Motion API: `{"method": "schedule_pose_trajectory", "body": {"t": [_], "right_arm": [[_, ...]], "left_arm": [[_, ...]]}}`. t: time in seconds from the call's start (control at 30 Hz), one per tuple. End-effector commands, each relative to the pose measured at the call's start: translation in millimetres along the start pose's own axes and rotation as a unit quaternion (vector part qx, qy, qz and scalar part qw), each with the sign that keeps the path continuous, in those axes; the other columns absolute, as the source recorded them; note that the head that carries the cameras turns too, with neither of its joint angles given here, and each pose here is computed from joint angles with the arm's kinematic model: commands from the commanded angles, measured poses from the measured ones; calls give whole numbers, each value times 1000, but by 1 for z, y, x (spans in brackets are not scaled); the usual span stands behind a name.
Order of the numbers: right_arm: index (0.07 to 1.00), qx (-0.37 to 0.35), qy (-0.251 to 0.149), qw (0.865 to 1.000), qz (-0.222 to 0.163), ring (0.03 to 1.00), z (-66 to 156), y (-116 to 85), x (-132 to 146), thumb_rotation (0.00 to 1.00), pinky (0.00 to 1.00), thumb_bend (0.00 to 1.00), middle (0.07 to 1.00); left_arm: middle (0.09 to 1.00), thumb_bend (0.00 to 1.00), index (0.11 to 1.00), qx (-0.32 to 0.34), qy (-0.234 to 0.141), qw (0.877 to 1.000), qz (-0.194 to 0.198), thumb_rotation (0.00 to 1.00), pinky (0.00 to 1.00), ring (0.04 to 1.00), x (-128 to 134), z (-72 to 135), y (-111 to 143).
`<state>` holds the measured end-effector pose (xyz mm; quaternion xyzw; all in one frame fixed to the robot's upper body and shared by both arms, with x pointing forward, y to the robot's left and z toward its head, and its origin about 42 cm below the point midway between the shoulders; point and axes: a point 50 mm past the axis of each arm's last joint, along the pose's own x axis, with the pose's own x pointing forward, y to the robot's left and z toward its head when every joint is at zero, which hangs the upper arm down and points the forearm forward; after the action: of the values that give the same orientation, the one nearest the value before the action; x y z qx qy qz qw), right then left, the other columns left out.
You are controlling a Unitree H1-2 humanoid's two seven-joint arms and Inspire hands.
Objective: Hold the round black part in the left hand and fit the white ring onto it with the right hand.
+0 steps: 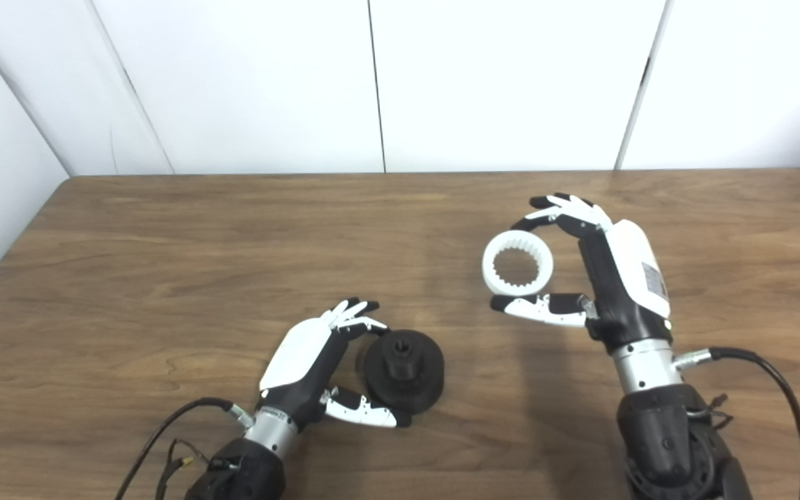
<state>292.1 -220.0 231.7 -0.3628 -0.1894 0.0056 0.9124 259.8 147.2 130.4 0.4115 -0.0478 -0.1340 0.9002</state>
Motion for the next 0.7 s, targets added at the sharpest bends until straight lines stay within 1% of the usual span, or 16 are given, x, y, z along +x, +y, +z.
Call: {"method": "schedule_pose_trajectory", "body": {"t": [0.0, 0.07, 0.2, 0.27, 0.5, 0.67], "right_arm": [[484, 10, -28, 999, -13, 881, 18, -8, 2, 139, 898, 520, 800], [484, 17, -30, 999, -4, 876, 23, -5, 0, 141, 873, 520, 796], [484, 28, -39, 999, 16, 875, 32, 2, -6, 141, 869, 520, 795], [483, 33, -42, 998, 24, 876, 35, 6, -8, 142, 920, 520, 797], [484, 47, -51, 996, 51, 876, 45, 18, -14, 143, 891, 519, 800], [484, 47, -54, 995, 66, 869, 48, 30, -15, 143, 906, 519, 794]], "left_arm": [[928, 912, 595, 15, 1, 1000, -8, 272, 969, 982, 3, -1, -3], [926, 913, 595, 16, 1, 1000, -8, 272, 968, 981, 3, -1, -3], [926, 914, 594, 13, 1, 1000, -9, 276, 964, 981, 3, -1, -3], [926, 914, 594, 13, 2, 1000, -10, 284, 962, 982, 3, -1, -3], [926, 913, 594, 14, 1, 1000, -9, 283, 965, 983, 3, -1, -1], [925, 914, 593, 14, 0, 1000, -8, 282, 965, 982, 3, -1, -1]]}}
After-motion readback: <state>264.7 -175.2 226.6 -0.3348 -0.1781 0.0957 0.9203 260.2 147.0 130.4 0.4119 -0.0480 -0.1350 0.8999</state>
